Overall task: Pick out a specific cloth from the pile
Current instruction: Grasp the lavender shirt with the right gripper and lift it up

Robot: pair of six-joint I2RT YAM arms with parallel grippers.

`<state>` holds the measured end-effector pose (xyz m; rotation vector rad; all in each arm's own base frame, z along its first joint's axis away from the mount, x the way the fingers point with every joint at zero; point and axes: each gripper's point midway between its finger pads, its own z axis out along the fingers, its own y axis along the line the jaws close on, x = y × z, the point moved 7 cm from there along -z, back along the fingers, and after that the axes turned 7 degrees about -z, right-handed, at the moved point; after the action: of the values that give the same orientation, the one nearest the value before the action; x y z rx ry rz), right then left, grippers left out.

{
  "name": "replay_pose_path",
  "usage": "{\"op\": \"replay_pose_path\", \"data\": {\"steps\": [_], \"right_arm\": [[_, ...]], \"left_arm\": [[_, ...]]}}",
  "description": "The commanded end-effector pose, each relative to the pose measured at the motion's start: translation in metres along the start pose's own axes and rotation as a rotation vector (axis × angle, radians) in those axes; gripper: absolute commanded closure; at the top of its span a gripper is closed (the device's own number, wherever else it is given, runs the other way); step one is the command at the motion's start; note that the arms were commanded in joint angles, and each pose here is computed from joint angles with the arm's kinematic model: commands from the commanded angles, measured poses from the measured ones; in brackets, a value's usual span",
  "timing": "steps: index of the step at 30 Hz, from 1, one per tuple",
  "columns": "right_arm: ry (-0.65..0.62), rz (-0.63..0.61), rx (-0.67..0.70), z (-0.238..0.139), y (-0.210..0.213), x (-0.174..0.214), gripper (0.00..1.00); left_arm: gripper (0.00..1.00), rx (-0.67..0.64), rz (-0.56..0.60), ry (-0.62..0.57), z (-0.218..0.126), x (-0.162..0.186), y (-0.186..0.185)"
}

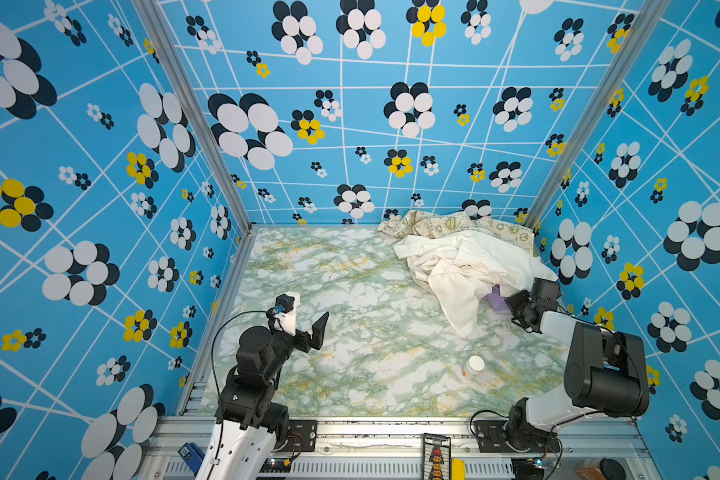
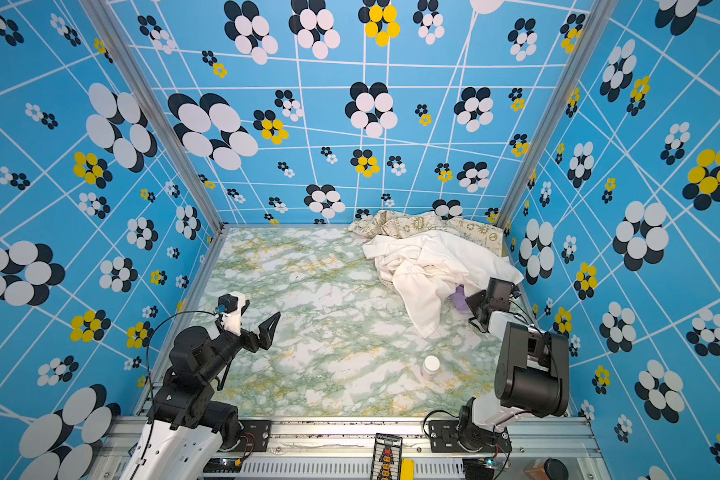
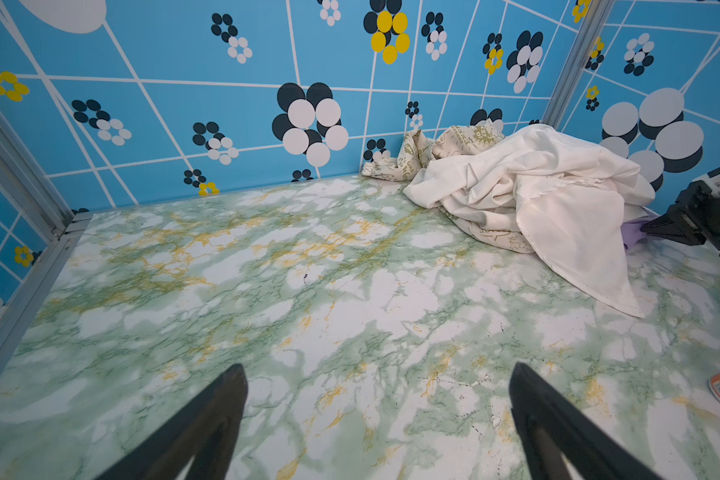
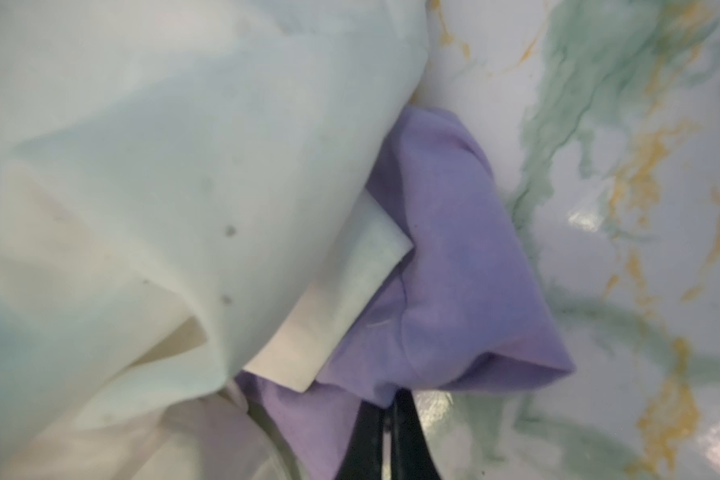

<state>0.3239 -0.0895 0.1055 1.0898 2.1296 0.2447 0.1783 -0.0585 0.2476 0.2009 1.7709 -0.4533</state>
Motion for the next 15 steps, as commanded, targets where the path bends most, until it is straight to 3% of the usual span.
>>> {"op": "replay_pose_path", "data": {"steps": [1,15], "right_arm": [[-0.066,0.027,-0.056,-0.02,0.011,-0.014,1.0],[-0.29,0.067,-0.291,-0.101,0.066,-0.072,1.0]], "left_arm": [[0.01,-0.006,0.023,-0.012,-0.003,-0.002,-0.001],[0.01,-0.014,0.034,-0.023,-0.006,-0.004,-0.001]]}}
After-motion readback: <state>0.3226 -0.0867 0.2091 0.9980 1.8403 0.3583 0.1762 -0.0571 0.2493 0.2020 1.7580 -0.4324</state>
